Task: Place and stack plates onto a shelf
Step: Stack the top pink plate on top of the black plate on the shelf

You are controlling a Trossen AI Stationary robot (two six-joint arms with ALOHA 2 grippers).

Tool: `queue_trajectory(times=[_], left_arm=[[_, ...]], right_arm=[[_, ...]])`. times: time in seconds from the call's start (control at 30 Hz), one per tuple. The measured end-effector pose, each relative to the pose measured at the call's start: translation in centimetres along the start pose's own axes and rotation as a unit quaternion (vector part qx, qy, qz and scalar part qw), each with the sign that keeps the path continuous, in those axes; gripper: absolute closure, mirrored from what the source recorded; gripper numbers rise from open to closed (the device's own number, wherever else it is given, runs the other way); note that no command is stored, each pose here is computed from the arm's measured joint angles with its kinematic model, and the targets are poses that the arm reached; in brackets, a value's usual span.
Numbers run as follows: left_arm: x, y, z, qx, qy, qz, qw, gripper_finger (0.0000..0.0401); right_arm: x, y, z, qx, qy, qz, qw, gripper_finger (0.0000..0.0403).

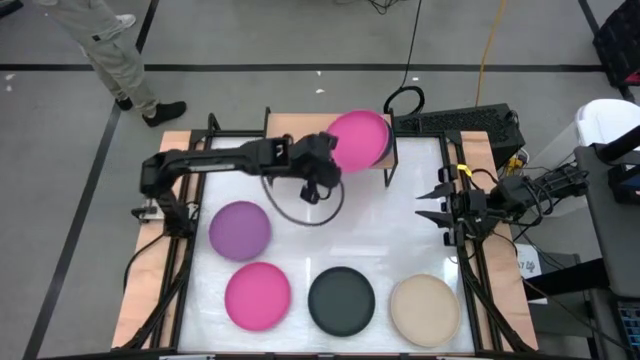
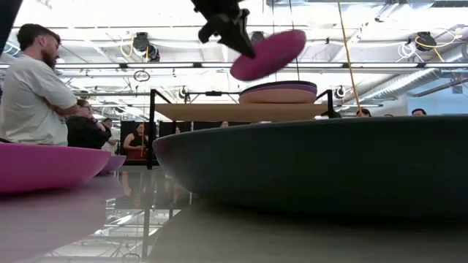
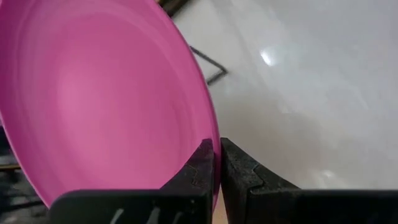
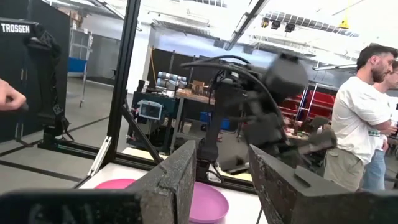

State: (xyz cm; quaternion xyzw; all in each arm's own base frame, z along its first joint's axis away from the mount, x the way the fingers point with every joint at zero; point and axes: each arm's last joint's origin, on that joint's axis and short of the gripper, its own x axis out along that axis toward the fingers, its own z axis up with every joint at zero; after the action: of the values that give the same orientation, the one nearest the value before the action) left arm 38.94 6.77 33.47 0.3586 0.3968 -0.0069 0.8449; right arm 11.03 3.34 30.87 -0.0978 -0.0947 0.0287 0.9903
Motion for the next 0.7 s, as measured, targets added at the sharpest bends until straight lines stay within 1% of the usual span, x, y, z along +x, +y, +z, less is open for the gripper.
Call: queue_trajectory(times=[0.2, 0.33, 0.47, 0.57, 0.7], left_arm=[[1.8, 2.3, -0.9, -0.016, 0.023, 0.005, 1.0, 0.0388], [2.7, 2.8, -1.2, -0.024, 0.028, 0.007, 0.999, 0.0359], [3.5, 2.6, -1.3, -0.024, 0.032, 0.005, 0.999, 0.0331], [3.6, 2.8, -1.1, -0.025, 0.033, 0.021, 0.999, 0.0312], [3.4, 3.1, -0.7, -0.043, 0.016, 0.041, 0.998, 0.028]], right_arm=[[0.0, 0.0, 0.0, -0.001, 0.001, 0.0, 1.0, 0.0271], [0.0, 0.0, 0.0, -0.007, 0.001, 0.0, 1.0, 0.0271], [0.0, 0.0, 0.0, -0.007, 0.001, 0.0, 1.0, 0.0271], [0.0, 0.0, 0.0, -0.007, 0.001, -0.001, 1.0, 0.0271], [0.0, 0.0, 0.0, -0.006, 0.0, -0.001, 1.0, 0.0271]])
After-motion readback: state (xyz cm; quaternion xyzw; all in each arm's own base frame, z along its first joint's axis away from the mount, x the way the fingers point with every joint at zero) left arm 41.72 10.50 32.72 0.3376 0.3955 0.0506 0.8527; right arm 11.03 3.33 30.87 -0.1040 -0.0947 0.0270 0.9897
